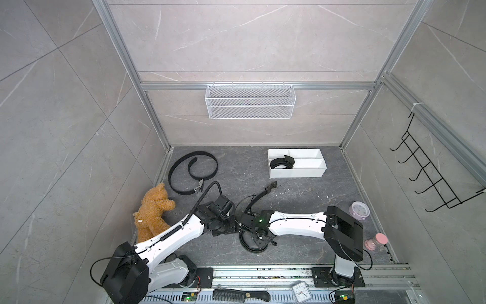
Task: Place the belts into the storage roll
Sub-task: Roll the belt at the center of the board.
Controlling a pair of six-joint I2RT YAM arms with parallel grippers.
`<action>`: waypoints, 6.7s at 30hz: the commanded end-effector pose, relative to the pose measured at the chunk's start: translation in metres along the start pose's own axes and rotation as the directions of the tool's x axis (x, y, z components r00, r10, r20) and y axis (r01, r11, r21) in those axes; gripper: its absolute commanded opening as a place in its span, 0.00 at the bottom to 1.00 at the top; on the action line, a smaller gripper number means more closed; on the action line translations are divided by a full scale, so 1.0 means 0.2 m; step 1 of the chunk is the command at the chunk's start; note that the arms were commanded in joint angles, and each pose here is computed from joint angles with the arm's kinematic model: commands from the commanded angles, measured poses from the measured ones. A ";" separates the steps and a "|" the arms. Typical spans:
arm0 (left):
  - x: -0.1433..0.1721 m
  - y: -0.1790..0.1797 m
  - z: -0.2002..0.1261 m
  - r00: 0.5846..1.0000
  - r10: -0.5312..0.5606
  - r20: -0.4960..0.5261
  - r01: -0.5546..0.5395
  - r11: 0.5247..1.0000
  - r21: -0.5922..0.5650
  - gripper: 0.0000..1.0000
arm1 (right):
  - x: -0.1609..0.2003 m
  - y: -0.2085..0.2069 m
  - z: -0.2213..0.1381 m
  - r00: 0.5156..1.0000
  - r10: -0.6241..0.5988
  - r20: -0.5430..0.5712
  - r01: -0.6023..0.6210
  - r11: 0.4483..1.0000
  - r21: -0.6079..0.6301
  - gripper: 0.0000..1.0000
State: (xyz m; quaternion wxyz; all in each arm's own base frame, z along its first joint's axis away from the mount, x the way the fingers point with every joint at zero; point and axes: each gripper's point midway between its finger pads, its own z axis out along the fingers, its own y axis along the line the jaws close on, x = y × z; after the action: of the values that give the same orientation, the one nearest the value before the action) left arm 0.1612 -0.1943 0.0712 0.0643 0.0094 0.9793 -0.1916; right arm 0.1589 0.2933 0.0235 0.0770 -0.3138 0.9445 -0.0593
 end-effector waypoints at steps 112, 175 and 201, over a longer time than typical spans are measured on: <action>-0.14 0.08 0.43 0.987 0.021 -0.159 -0.104 0.840 -0.533 0.00 | 0.31 -0.48 -0.27 0.913 0.399 -0.083 -0.402 0.915 -0.017 0.86; -0.39 0.09 0.36 0.998 0.023 -0.059 -0.053 0.806 -0.590 0.13 | -0.06 -0.64 0.11 0.952 0.305 0.020 -0.303 0.951 -0.066 0.12; -0.36 0.12 0.41 0.995 0.008 -0.097 -0.065 0.797 -0.601 0.30 | 0.15 -0.78 0.16 0.855 0.518 -0.028 -0.518 0.851 -0.084 0.00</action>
State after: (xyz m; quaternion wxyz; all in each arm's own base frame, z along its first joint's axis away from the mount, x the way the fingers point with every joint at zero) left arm 0.2435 -0.2355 0.0178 0.0272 0.0513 0.9953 0.0776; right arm 0.2490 0.1807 0.0227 0.1067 -0.0848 0.9894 0.0493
